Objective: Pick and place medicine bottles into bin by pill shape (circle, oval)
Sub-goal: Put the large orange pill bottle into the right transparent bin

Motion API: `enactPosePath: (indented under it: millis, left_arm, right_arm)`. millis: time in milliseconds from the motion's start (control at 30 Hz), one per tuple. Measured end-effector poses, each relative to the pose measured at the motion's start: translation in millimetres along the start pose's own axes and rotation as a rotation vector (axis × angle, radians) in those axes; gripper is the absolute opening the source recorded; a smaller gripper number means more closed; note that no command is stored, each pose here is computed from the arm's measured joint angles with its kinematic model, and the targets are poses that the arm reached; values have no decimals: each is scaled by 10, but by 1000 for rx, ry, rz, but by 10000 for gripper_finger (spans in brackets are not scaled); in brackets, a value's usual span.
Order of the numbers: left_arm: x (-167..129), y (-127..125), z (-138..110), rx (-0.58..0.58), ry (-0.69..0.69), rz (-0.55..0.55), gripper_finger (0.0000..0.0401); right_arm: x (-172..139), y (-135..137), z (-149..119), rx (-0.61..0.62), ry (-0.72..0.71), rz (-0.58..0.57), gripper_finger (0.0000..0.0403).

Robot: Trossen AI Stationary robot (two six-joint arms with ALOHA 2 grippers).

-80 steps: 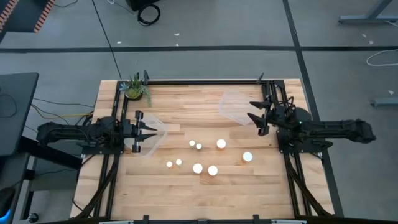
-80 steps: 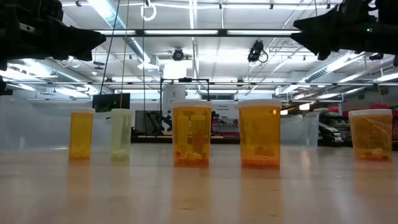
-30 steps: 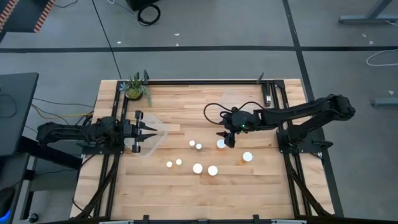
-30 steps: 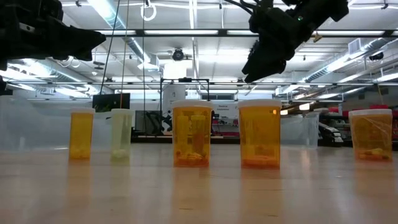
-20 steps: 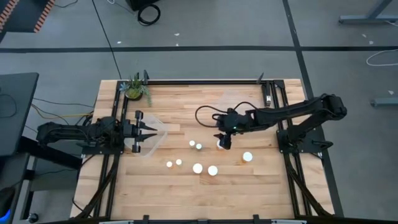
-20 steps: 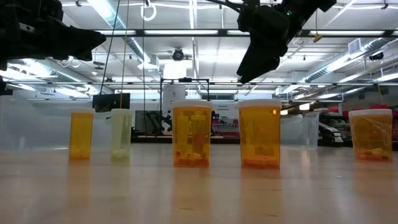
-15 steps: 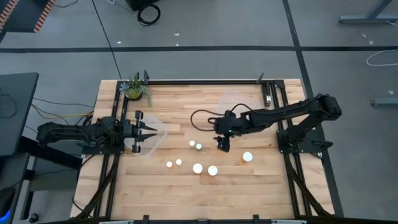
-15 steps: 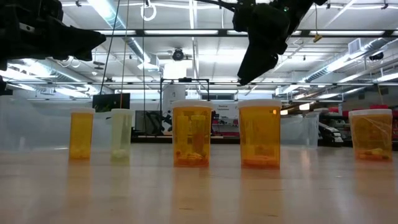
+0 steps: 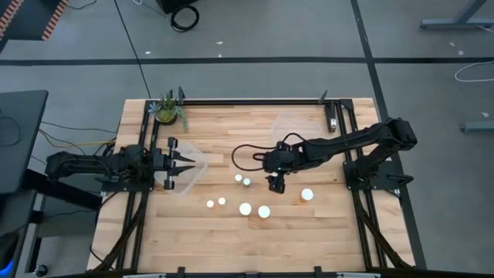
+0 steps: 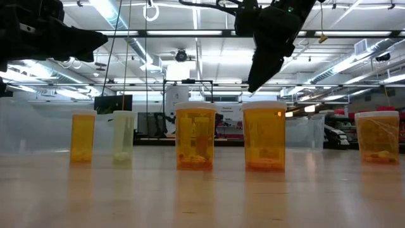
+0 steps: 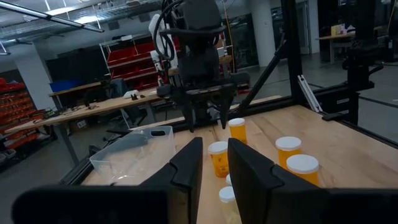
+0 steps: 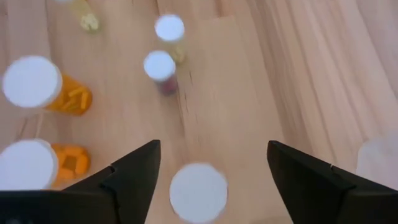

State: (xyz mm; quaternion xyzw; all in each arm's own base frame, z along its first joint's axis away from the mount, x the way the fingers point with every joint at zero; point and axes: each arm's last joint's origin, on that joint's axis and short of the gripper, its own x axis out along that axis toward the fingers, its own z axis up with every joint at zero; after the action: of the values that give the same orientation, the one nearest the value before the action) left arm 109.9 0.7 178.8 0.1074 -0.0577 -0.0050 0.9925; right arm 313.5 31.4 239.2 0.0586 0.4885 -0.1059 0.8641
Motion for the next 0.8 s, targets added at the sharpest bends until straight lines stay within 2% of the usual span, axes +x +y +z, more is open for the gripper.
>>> enactPosePath:
  millis: [333, 567, 800]
  left_arm:
    - [0, 0, 2, 0, -1, 0, 80]
    - [0, 0, 2, 0, -1, 0, 86]
    - [0, 0, 1, 0, 0, 0, 81]
  right_arm:
    - [-77, -1, -265, 158, 284, 16, 322]
    - [-161, 174, -449, 187, 403, -13, 322]
    - [-248, 381, -622, 194, 442, -70, 322]
